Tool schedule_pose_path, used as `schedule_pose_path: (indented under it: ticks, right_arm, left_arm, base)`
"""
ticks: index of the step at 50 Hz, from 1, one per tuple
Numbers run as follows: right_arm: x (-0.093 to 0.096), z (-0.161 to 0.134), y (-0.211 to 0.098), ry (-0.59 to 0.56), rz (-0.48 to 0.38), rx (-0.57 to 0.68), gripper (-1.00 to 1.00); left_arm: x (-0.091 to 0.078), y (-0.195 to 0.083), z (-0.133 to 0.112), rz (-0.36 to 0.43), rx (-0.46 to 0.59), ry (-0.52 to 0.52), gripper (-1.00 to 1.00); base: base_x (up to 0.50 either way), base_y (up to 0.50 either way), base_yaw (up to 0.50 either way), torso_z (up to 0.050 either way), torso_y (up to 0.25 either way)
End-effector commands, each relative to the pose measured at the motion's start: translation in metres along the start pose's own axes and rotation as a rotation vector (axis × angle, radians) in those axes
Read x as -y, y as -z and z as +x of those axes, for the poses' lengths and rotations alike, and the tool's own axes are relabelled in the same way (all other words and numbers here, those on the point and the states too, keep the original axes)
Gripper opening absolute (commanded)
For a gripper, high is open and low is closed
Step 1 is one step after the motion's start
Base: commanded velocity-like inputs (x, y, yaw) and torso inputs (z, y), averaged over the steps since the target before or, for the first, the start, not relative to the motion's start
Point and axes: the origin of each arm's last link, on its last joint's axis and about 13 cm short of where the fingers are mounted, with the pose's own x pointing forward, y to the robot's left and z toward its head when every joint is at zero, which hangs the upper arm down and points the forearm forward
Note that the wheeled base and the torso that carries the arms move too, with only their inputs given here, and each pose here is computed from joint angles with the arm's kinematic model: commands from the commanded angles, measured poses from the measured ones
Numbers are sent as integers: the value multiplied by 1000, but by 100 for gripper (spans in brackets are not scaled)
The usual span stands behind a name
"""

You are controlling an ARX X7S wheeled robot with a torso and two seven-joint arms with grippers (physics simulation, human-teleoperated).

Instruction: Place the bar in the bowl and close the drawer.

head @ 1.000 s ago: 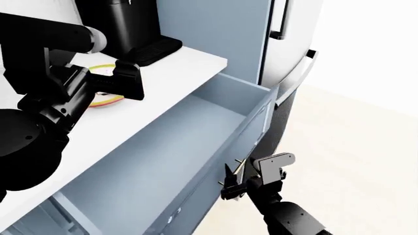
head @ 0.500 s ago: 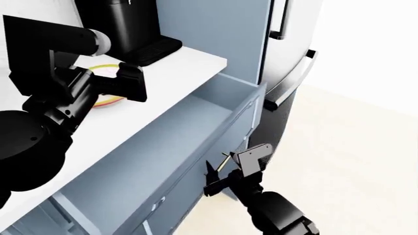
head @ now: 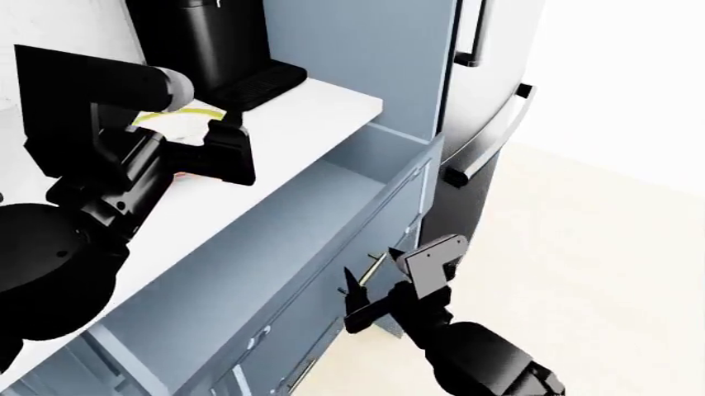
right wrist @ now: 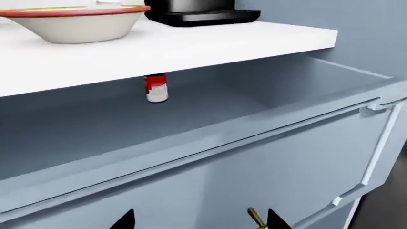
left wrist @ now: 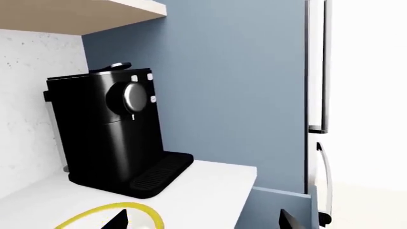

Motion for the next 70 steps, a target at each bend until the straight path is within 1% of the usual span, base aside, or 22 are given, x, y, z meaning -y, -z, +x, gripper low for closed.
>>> schedule_pose_path:
  ticks: [1,6,11,15,17,22,26,27,28,31,34,39,40,43,49,53,58,61,70]
  right_arm:
    - [4,-57,-37,73,-52,60,100]
    - [8,-82,-55,124,-81,82,100]
    - [13,-107,-80,173,-115,130,100]
    - [16,-124,-97,215,-148,149,100]
    - [19,-132,-107,242,-158,168,100]
    - [28,-148,-129,313,-154,217,100]
    - [33,-157,-140,356,-154,226,100]
    - [35,-158,-142,366,-150,228,100]
    - [37,-158,-143,378,-127,235,100]
    - [42,-158,-145,419,-87,254,100]
    - [46,-159,-148,446,-65,266,100]
    - [50,-164,-157,488,-79,274,100]
    - [52,-165,-159,515,-85,283,100]
    - [58,-168,-163,571,-73,303,100]
    - [63,-169,-164,618,-62,314,100]
    - [63,-167,-161,631,-57,321,100]
    - [63,-166,-154,632,-53,314,100]
    - [63,-166,-151,628,-43,311,100]
    - [62,-164,-148,620,-40,307,100]
  left_arm:
    - [11,5,-14,-6,2,45,100]
    - [17,10,-24,-23,7,81,100]
    - [26,18,-36,-5,-14,141,100]
    - [33,21,-44,-4,-9,173,100]
    - [37,22,-47,-4,-15,206,100]
    - [46,25,-53,4,-14,264,100]
    - [53,30,-59,9,-12,315,100]
    - [54,31,-60,15,-12,330,100]
    - [56,32,-63,19,-5,361,100]
    - [59,35,-67,21,-2,403,100]
    - [63,39,-72,32,-6,453,100]
    - [69,49,-79,46,-24,523,100]
    - [70,50,-81,45,-29,540,100]
    - [73,53,-84,45,-43,578,100]
    - [81,65,-90,56,-85,649,100]
    - [88,78,-91,60,-122,681,100]
    - [94,93,-89,57,-163,681,100]
    - [98,103,-89,94,-191,674,100]
    - [108,125,-92,84,-253,709,100]
  base:
    - [0,0,0,0,0]
    - [0,0,0,0,0]
    - [0,0,0,0,0]
    - [0,0,0,0,0]
    - [0,0,0,0,0]
    - [0,0,0,0,0]
    - [0,0,0,0,0]
    - [0,0,0,0,0]
    - [0,0,0,0,0]
    - [0,0,0,0,0]
    - [0,0,0,0,0]
    - [0,0,0,0,0]
    - [0,0,0,0,0]
    - [0,0,0,0,0]
    - [0,0,0,0,0]
    - [0,0,0,0,0]
    - [0,0,0,0,0]
    - [0,0,0,0,0]
    - [0,0,0,0,0]
